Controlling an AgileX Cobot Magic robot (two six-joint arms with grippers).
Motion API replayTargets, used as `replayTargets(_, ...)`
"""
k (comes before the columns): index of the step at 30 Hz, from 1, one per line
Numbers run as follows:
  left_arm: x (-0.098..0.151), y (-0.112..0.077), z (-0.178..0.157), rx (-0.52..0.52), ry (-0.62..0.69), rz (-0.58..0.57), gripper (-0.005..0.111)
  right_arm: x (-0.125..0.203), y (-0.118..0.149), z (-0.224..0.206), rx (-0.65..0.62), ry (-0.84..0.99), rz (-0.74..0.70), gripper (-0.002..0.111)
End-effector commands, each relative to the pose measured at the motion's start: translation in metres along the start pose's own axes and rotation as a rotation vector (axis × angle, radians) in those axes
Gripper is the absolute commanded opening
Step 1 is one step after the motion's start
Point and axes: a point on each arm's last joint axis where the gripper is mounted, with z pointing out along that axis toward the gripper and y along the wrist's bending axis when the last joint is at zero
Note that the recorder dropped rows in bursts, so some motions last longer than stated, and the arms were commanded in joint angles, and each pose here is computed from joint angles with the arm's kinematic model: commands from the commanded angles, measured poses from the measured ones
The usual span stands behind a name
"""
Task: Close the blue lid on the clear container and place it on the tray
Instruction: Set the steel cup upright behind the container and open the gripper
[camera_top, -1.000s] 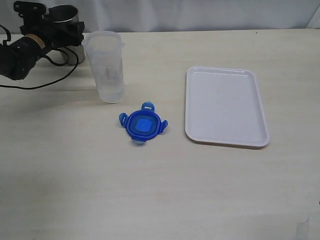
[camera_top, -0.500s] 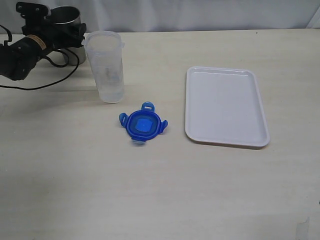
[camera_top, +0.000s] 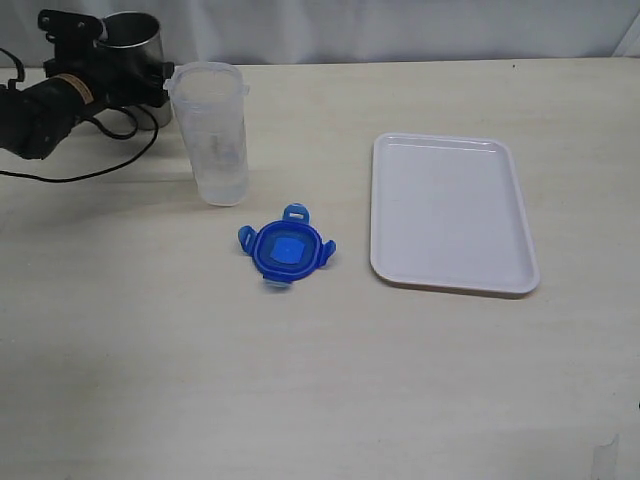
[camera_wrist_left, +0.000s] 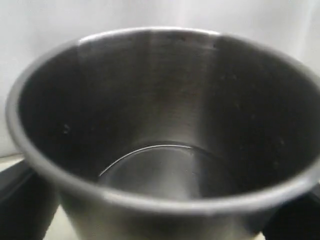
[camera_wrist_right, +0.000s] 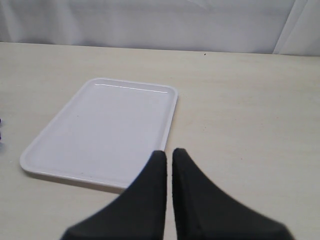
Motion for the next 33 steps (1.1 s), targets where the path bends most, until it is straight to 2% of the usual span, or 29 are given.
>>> replayTargets(1,-0.005,0.000,-0.001,0.002,0.012,-0.042,0.087,0.000,0.000,0.000,-0.002,-0.013,0.003,0.004)
replayTargets(4,-0.003,0.001,-0.002,-0.012,0.051,-0.052,0.087,0.000,0.000,0.000,-0.002,-0.013,0.003,0.004)
replayTargets(9,-0.004,-0.008,-0.023,0.028,-0.014,-0.077,0.087,0.000,0.000,0.000,-0.002,-0.013,0.003,0.004)
replayTargets(14,-0.009,-0.009,-0.042,-0.008,0.050,-0.098,0.087,0.000,0.000,0.000,-0.002,-0.013,0.003,0.004)
replayTargets(19,-0.018,-0.012,-0.058,-0.012,0.057,-0.099,0.087,0.000,0.000,0.000,-0.002,-0.013,0.003,0.004)
replayTargets(24,-0.035,-0.015,-0.080,-0.028,0.068,-0.092,0.087,0.000,0.000,0.000,-0.002,-0.013,0.003,0.004)
replayTargets(33,-0.080,-0.006,-0.122,-0.187,0.265,-0.086,0.087,0.000,0.000,0.000,-0.002,-0.013,0.003,0.004)
